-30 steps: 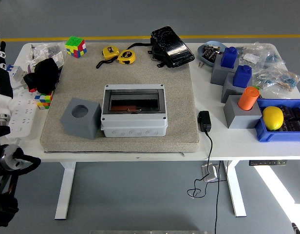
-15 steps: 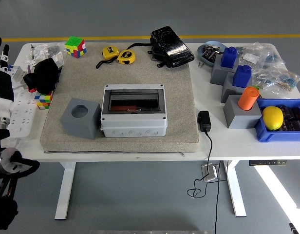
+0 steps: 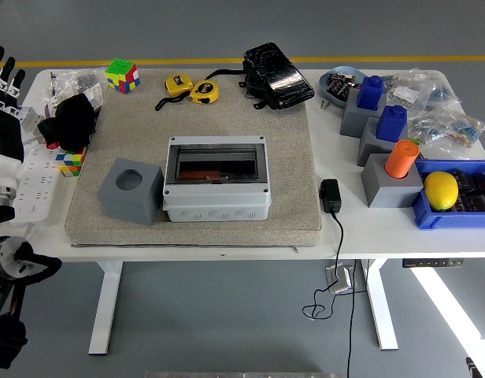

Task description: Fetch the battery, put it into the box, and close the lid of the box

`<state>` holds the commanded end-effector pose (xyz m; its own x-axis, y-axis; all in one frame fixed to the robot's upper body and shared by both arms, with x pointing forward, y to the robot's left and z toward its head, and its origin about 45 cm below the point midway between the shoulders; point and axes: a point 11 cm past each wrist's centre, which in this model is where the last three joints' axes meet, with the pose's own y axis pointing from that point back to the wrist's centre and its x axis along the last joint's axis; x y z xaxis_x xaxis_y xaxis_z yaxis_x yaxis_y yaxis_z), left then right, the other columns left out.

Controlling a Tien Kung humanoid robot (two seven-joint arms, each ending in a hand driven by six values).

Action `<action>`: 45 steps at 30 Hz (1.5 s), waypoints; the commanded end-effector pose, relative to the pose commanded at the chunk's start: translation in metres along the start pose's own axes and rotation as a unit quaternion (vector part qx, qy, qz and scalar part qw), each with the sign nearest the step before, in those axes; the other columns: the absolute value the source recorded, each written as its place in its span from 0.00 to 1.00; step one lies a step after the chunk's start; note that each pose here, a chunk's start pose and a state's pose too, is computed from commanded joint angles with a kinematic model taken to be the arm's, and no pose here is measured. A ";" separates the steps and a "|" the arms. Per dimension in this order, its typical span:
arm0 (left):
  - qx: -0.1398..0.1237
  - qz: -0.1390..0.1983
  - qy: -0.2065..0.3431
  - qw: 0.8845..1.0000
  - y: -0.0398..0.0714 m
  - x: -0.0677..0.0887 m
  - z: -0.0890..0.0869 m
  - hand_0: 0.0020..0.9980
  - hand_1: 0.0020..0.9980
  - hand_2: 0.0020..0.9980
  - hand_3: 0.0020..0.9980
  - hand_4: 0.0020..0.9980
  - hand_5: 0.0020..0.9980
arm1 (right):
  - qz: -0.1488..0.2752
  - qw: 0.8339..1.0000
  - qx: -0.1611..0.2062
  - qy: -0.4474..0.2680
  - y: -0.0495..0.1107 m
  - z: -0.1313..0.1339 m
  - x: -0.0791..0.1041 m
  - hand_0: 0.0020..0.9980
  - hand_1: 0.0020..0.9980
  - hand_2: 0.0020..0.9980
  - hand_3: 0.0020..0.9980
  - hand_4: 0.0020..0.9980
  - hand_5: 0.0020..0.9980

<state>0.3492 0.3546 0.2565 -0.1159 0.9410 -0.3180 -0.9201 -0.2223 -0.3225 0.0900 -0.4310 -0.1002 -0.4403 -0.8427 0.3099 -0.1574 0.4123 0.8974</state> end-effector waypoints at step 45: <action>0.155 -0.043 -0.194 0.968 0.009 0.009 -0.037 0.81 0.83 0.81 0.82 1.00 0.99 | -0.001 1.000 0.003 -0.007 0.000 -0.006 -0.004 0.82 0.77 0.76 0.80 1.00 1.00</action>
<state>0.3534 0.3515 0.2177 -0.1099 0.9910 0.0760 -0.9937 -0.1079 -0.0301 0.0970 -0.4295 -0.0991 -0.4526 -0.8385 0.3036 -0.1642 0.4130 0.8958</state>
